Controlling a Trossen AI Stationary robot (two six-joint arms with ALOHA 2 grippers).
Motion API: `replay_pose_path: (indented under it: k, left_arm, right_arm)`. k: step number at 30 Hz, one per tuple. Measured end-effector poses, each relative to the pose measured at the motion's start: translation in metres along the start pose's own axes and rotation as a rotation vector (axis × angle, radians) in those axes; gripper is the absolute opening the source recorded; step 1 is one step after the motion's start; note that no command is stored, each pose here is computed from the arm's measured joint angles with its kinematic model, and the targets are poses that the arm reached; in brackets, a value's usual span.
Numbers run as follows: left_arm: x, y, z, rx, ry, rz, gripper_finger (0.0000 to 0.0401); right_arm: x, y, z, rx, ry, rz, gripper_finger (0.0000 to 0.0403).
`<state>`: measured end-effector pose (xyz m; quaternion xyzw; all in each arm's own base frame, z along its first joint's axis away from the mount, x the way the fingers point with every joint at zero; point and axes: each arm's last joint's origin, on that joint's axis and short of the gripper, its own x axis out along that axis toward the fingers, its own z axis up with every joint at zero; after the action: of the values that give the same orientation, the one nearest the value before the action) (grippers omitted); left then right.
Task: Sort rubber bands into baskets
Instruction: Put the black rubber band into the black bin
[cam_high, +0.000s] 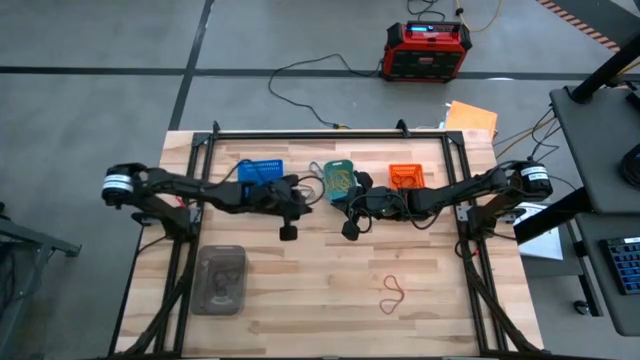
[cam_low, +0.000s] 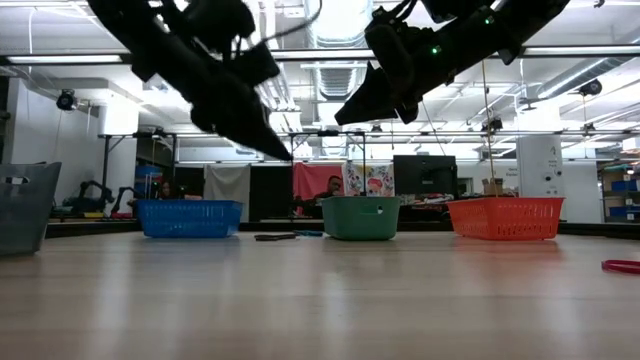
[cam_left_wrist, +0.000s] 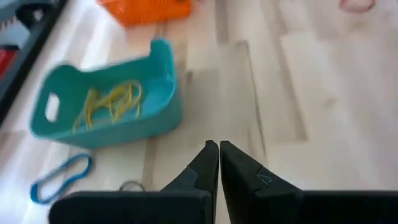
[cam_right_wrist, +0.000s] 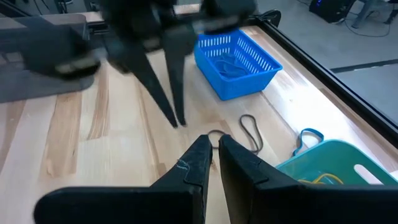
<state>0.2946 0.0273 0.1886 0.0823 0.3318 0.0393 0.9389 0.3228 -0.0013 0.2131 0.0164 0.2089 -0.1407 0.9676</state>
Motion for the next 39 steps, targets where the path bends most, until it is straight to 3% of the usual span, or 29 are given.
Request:
replay_pose_path:
  k: [5,11,18,26,39]
  left_arm:
    - [-0.008,0.004,0.001,-0.116,0.026,0.111,0.0000]
    - [0.015,0.003,-0.016,-0.233,0.122,0.211,0.0000]
    - [0.045,0.006,-0.031,-0.223,0.144,0.239,0.0040]
    - [0.055,0.028,-0.045,-0.214,0.185,0.296,0.0104]
    - [0.069,0.027,-0.057,-0.192,0.223,0.277,0.0111]
  right_arm:
    - [0.000,0.000,0.000,0.000,0.000,0.001,0.0027]
    - [0.000,0.000,-0.001,-0.002,0.005,0.004,0.0027]
    - [0.000,0.002,-0.001,-0.004,0.011,0.021,0.0027]
    - [-0.001,0.005,-0.004,-0.017,0.033,0.040,0.0027]
    - [-0.001,0.005,-0.004,-0.025,0.033,0.040,0.0027]
